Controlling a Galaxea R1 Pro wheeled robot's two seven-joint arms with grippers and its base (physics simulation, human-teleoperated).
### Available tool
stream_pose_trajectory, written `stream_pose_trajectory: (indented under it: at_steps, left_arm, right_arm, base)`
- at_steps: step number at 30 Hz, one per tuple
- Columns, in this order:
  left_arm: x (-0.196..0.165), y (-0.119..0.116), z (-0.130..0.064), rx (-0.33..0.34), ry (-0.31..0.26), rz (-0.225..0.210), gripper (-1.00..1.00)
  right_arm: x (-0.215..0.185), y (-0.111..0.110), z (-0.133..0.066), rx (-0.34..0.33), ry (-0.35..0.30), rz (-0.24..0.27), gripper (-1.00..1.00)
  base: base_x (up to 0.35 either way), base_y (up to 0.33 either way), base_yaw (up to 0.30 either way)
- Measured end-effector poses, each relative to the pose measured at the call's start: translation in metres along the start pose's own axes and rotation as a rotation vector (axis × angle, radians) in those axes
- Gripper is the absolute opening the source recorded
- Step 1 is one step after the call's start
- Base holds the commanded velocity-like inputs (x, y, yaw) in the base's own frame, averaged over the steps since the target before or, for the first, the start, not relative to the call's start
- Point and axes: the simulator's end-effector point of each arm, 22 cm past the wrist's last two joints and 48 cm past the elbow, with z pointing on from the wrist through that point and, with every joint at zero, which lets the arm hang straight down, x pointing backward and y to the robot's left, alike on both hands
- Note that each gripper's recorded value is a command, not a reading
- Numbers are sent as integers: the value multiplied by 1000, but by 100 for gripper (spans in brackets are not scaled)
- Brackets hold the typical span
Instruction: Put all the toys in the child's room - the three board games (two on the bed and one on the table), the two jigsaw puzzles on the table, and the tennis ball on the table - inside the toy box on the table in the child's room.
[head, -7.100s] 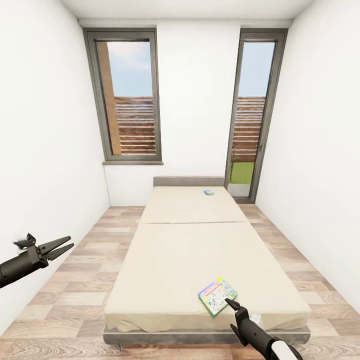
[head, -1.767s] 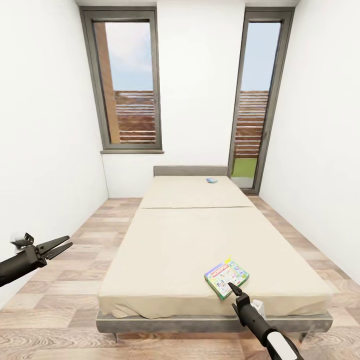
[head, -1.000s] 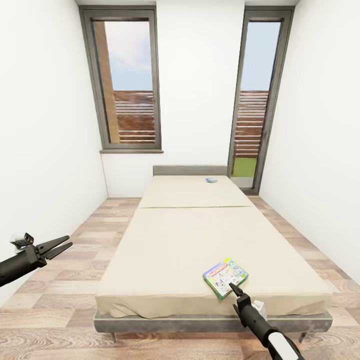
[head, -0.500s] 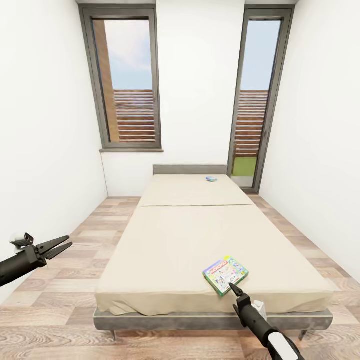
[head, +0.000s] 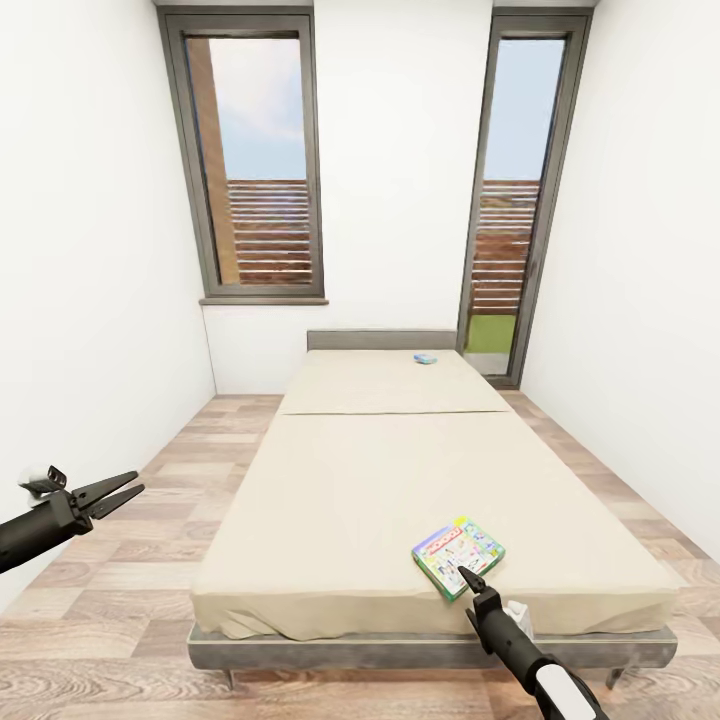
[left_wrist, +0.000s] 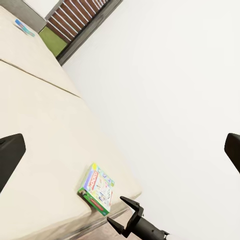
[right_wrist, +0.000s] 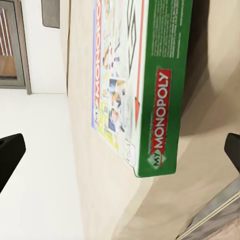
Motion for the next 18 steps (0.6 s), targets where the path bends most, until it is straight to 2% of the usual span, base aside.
stream_pose_trajectory:
  at_steps: [4,10,18]
  left_arm:
    - [0,0,0,0,0,0,100]
    - [0,0,0,0,2,0,100]
    - [0,0,0,0,2,1,100]
  right_arm:
    - [0,0,0,0,0,0,100]
    - [0,0,0,0,0,0,100]
    - [0,0,0,0,0,0,100]
  base:
    - [15,11,0]
    - [120,77,0]
    - [17,10,0]
